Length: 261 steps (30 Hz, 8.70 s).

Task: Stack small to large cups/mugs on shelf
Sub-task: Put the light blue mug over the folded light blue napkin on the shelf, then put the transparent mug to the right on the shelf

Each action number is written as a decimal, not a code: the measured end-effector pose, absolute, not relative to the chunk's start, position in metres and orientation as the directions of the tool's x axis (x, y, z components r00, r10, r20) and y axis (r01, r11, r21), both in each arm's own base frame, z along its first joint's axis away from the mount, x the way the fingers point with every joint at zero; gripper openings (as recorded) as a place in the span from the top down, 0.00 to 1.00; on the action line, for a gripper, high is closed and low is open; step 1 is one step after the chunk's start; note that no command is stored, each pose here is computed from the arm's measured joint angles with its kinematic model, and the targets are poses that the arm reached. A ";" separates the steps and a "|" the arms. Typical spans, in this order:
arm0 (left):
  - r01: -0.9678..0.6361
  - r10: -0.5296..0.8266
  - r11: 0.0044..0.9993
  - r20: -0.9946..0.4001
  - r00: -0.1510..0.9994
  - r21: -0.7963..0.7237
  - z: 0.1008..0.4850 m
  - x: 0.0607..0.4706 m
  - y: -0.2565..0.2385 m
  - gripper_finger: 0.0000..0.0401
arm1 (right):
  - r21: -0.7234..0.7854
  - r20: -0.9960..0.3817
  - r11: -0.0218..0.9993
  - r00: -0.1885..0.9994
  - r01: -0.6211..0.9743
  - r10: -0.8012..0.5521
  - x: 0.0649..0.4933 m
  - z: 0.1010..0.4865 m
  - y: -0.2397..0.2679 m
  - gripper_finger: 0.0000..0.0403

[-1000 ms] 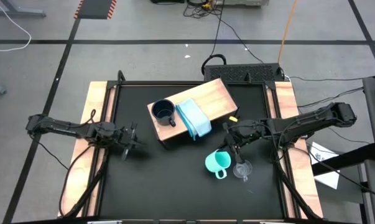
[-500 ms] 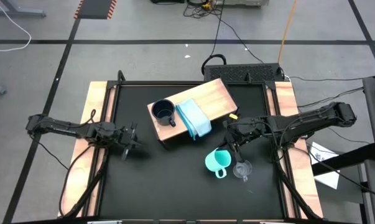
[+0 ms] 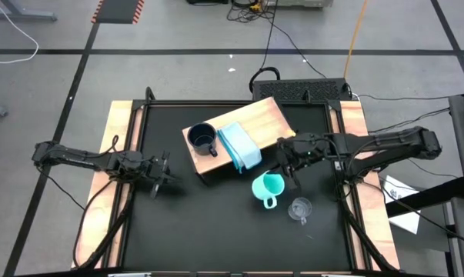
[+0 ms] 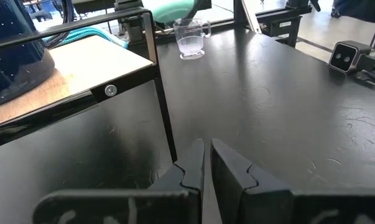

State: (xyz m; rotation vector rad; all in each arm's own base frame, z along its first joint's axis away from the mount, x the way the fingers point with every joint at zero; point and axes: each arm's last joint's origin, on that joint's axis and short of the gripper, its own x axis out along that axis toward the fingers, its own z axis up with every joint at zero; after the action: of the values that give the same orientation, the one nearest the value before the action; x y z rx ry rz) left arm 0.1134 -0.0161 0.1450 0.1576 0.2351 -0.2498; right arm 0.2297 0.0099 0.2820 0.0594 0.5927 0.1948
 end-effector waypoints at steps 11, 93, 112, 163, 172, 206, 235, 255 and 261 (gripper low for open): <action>0.262 -0.225 0.957 -0.249 0.942 0.125 0.145 0.113 -0.016 0.92 | 0.120 -0.642 0.984 0.745 -0.132 0.178 0.244 0.283 0.003 1.00; 0.267 -0.225 0.953 -0.257 0.940 0.143 0.144 0.113 -0.016 0.92 | 0.118 -0.760 0.992 0.648 0.053 0.056 0.310 0.377 -0.083 1.00; 0.267 -0.225 0.953 -0.256 0.940 0.144 0.144 0.113 -0.016 0.92 | 0.050 -0.731 0.992 0.681 0.116 -0.042 0.314 0.379 -0.130 1.00; 0.270 -0.225 0.950 -0.257 0.940 0.155 0.144 0.113 -0.016 0.92 | -0.060 -0.829 0.982 0.557 -0.182 0.052 0.355 0.361 -0.123 1.00; 0.270 -0.225 0.950 -0.257 0.940 0.155 0.144 0.113 -0.016 0.92 | -0.042 -0.814 0.992 0.579 -0.122 0.037 0.356 0.362 -0.128 1.00; 0.270 -0.225 0.950 -0.258 0.940 0.155 0.144 0.113 -0.016 0.92 | 0.052 -0.814 0.995 0.574 -0.085 0.092 0.373 0.337 -0.145 0.95; 0.270 -0.226 0.951 -0.260 0.939 0.149 0.144 0.113 -0.016 0.92 | 0.064 -0.816 0.994 0.570 -0.083 0.101 0.373 0.335 -0.145 0.76; 0.270 -0.226 0.952 -0.260 0.939 0.147 0.144 0.113 -0.016 0.92 | 0.035 -0.776 0.996 0.626 -0.087 0.081 0.361 0.359 -0.139 0.76; 0.269 -0.225 0.952 -0.260 0.939 0.147 0.144 0.113 -0.016 0.92 | 0.034 -0.767 0.996 0.637 -0.081 0.078 0.356 0.366 -0.137 0.76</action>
State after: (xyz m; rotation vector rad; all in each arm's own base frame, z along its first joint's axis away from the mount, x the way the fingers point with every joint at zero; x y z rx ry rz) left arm 0.1131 -0.0160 0.1438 0.1825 0.2435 -0.2540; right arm 0.3558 -0.1369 0.3662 -0.0034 0.8756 0.0904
